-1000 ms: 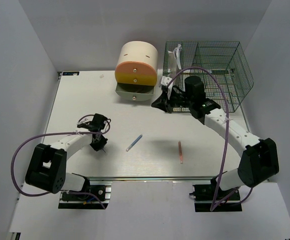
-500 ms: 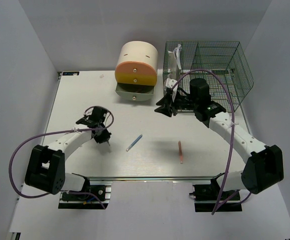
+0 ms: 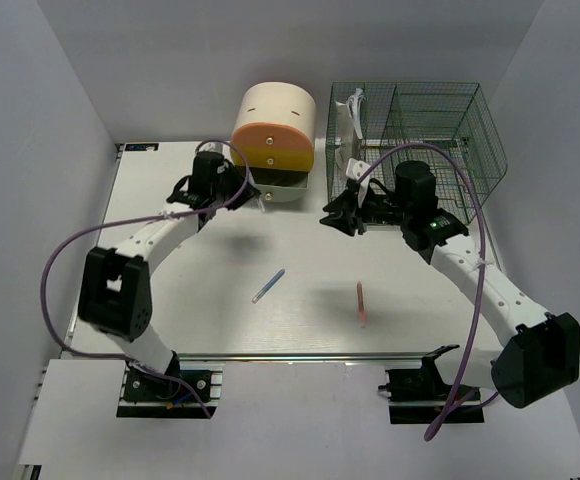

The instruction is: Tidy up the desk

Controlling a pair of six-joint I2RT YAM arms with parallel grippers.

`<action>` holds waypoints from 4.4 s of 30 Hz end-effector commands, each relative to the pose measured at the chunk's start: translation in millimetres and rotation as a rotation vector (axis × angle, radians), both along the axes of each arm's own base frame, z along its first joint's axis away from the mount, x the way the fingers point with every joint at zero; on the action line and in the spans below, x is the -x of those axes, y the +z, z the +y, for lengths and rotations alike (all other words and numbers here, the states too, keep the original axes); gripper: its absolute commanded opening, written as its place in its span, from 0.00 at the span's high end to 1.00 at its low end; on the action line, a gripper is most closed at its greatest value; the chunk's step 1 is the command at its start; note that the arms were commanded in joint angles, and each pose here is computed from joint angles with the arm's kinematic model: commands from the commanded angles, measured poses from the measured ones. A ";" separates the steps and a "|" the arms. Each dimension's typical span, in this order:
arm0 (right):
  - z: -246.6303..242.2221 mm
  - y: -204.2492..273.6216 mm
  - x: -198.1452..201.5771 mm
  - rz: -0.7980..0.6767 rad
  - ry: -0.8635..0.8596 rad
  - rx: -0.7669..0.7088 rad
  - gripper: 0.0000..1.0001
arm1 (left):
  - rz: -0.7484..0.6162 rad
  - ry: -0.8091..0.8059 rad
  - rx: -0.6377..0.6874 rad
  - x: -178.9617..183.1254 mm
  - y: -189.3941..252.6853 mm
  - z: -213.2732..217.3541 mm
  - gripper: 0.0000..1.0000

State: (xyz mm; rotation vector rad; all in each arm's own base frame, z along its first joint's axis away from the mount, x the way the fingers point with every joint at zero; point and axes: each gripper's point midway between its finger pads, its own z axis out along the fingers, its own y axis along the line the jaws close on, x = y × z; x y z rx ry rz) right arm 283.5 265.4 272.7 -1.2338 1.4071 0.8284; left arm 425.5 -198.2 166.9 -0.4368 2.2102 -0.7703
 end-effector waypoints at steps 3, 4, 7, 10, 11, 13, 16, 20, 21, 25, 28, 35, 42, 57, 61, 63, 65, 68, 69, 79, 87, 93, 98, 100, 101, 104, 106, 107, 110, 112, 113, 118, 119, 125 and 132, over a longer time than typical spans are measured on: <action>-13.0 18.7 -3.4 -0.058 -0.070 -0.033 0.61 | 0.034 0.143 0.308 -57.8 40.6 -31.2 1.00; -15.0 17.7 -2.5 -0.056 -0.079 -0.035 0.61 | 0.044 0.162 0.336 -64.4 42.6 -33.5 1.00; -19.7 17.8 0.5 -0.058 -0.096 -0.042 0.60 | 0.100 0.265 0.426 -83.8 39.8 -35.8 1.00; -23.9 16.8 4.4 -0.056 -0.107 -0.048 0.61 | 0.128 0.378 0.496 -91.9 39.8 -28.9 1.00; -26.3 15.4 4.3 -0.052 -0.116 -0.048 0.60 | 0.131 0.404 0.512 -92.8 40.7 -26.5 1.00; -27.0 13.2 7.6 -0.046 -0.115 -0.048 0.60 | 0.149 0.463 0.554 -95.2 39.5 -22.5 1.00; -29.5 12.6 8.6 -0.042 -0.122 -0.051 0.60 | 0.156 0.533 0.590 -99.6 37.8 -20.1 1.00; -30.1 11.1 9.4 -0.033 -0.122 -0.052 0.60 | 0.175 0.574 0.628 -110.6 29.3 -21.5 1.00; -29.5 10.6 9.7 -0.033 -0.119 -0.052 0.60 | 0.181 0.582 0.628 -113.7 24.4 -21.9 1.00; -31.6 9.2 11.1 -0.035 -0.120 -0.043 0.56 | 0.182 0.591 0.649 -123.5 18.3 -24.9 0.92; -34.0 7.3 13.6 -0.035 -0.122 -0.033 0.54 | 0.183 0.577 0.657 -128.1 18.4 -29.0 0.71; -37.2 -7.4 21.3 0.011 -0.122 -0.004 0.51 | 0.167 0.547 0.682 -119.0 26.5 -29.9 0.54; -43.1 -44.5 32.8 0.159 -0.144 0.059 0.54 | 0.092 0.504 0.719 -102.4 54.7 -25.2 0.61; -98.1 -178.0 46.8 0.741 -0.502 0.483 0.66 | -0.178 -0.059 0.349 34.5 64.3 -29.7 0.66; -102.3 -188.2 50.8 0.800 -0.526 0.536 0.60 | -0.165 -0.092 0.152 56.4 56.2 -10.2 0.55; -105.2 -193.6 50.3 0.798 -0.548 0.562 0.54 | -0.169 -0.068 0.059 71.0 47.0 8.1 0.50; -109.0 -198.7 50.9 0.812 -0.574 0.588 0.51 | -0.163 -0.053 0.010 81.3 41.1 19.2 0.48; -111.4 -205.8 51.6 0.816 -0.594 0.613 0.43 | -0.129 -0.002 -0.053 101.1 25.3 39.4 0.36; -112.5 -207.9 52.4 0.819 -0.598 0.615 0.44 | -0.105 0.015 -0.063 107.6 19.2 44.6 0.35; -106.8 -223.8 55.7 0.816 -0.649 0.635 0.47 | -0.072 0.112 -0.104 135.6 4.6 71.8 0.35; -96.3 -232.2 64.7 0.866 -0.666 0.636 0.46 | -0.053 0.140 -0.113 141.6 1.9 78.1 0.35; -98.3 -245.0 70.4 0.938 -0.720 0.680 0.48 | -0.048 0.149 -0.117 144.7 3.1 80.9 0.35; -105.5 -253.8 69.1 0.927 -0.785 0.710 0.51 | -0.044 0.157 -0.117 147.8 2.4 82.9 0.35; -111.9 -262.4 71.9 0.954 -0.839 0.756 0.51 | -0.036 0.158 -0.118 149.2 0.0 83.3 0.35; -113.3 -265.6 73.0 0.956 -0.854 0.772 0.52 | -0.037 0.160 -0.115 149.2 0.5 83.3 0.35; -115.3 -267.8 66.1 0.919 -0.891 0.780 0.57 | -0.020 0.159 -0.122 149.1 -1.3 83.2 0.35; -111.9 -269.3 65.4 0.919 -0.882 0.785 0.58 | -0.008 0.147 -0.142 149.3 -0.7 83.5 0.35; -111.1 -271.2 67.8 0.924 -0.877 0.796 0.59 | 0.006 0.141 -0.153 149.4 -3.7 83.5 0.35; -112.3 -275.4 68.9 0.931 -0.876 0.814 0.69 | 0.010 0.126 -0.171 149.4 -4.0 83.5 0.35; -111.5 -274.0 66.7 0.925 -0.870 0.809 0.83 | 0.014 0.120 -0.173 150.2 -4.6 83.1 0.35; -110.8 -272.9 65.3 0.914 -0.860 0.809 0.87 | 0.016 0.118 -0.173 150.8 -5.5 83.1 0.35; -89.3 -245.6 36.3 0.761 -0.748 0.719 1.00 | 0.023 0.093 -0.176 153.5 -10.5 80.7 0.36; -82.0 -231.2 17.2 0.683 -0.723 0.678 1.00 | 0.027 0.076 -0.172 154.3 -11.8 78.1 0.36; 2.8 -130.8 -26.5 0.318 -0.214 0.434 1.00 | 0.062 -0.031 -0.158 158.2 -21.8 60.6 0.36; 76.8 -22.0 -56.7 -0.138 0.210 0.215 1.00 | 0.089 -0.059 -0.140 163.8 -30.1 55.7 0.36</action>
